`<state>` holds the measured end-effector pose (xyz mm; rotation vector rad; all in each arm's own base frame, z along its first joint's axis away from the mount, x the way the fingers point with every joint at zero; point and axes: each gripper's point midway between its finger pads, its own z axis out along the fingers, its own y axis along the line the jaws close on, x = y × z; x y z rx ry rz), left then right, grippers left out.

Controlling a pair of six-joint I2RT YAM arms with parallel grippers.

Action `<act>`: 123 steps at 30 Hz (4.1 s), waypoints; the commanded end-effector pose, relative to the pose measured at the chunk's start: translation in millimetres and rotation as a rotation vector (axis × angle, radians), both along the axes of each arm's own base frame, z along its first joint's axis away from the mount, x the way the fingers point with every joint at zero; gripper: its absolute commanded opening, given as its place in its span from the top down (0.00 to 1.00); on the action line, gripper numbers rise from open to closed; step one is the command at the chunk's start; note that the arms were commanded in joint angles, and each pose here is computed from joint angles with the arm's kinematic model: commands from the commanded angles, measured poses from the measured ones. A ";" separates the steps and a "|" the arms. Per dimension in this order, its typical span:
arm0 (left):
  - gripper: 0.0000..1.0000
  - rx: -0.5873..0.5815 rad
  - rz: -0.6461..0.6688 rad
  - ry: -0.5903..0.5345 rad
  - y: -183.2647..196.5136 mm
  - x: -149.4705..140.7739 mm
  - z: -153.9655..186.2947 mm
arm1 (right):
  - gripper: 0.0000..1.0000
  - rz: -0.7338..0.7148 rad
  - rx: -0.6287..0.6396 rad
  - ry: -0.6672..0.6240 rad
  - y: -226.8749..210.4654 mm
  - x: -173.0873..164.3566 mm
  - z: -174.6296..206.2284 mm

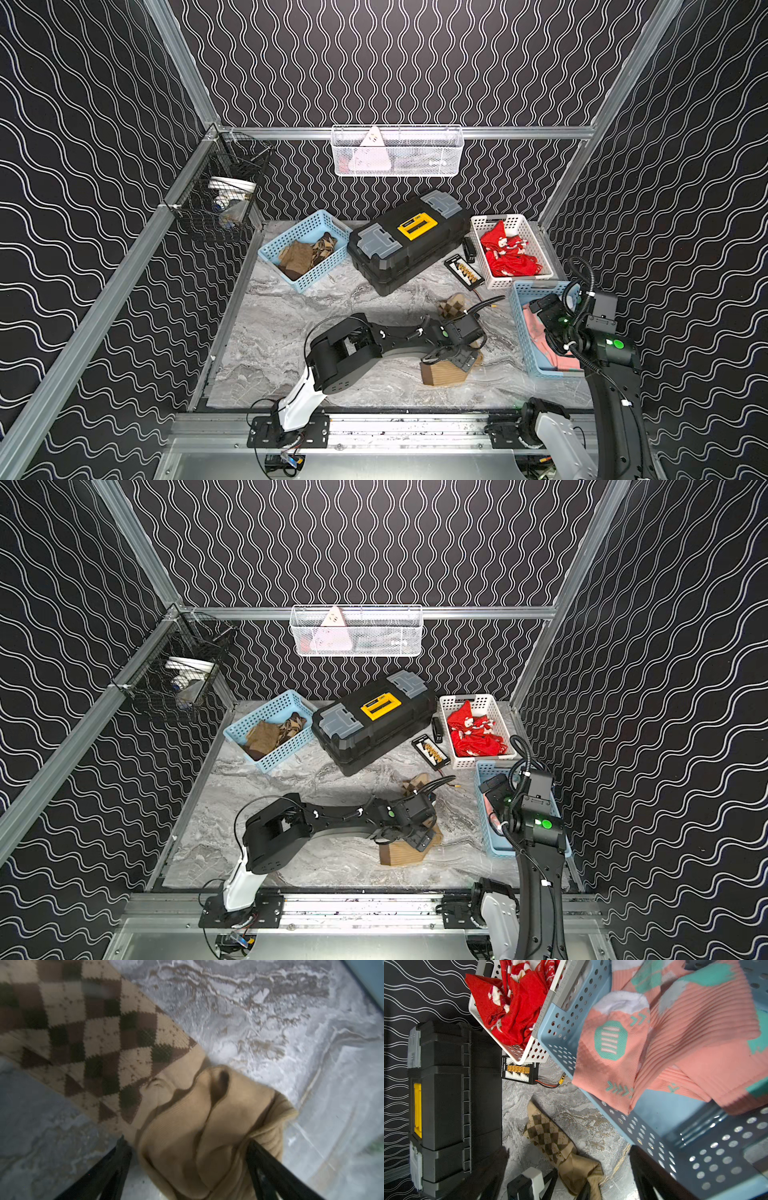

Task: Sort the socks into the basket by color
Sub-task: Pick up the sock at the center of the board, then place the sock in the bin.

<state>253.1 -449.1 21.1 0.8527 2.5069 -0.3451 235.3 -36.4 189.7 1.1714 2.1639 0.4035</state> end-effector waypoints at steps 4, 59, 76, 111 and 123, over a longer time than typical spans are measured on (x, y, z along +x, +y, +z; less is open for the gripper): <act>0.30 0.111 -0.012 0.002 11.9 -5.5 -32.9 | 0.08 0.019 -0.012 -0.022 2.1 4.7 6.9; 1.00 -0.193 0.427 -0.272 256.9 23.7 266.4 | 0.00 0.453 -0.088 0.097 95.4 37.7 -31.7; 1.00 -0.222 0.747 -0.202 387.3 145.8 229.6 | 0.00 0.564 -0.117 0.088 121.6 48.4 -28.5; 1.00 -0.149 0.871 -0.258 468.3 271.3 196.8 | 0.00 0.597 -0.109 0.116 133.0 66.8 -39.6; 1.00 -0.059 0.914 -0.301 525.1 307.0 177.7 | 0.00 0.602 -0.104 0.119 136.2 73.8 -43.9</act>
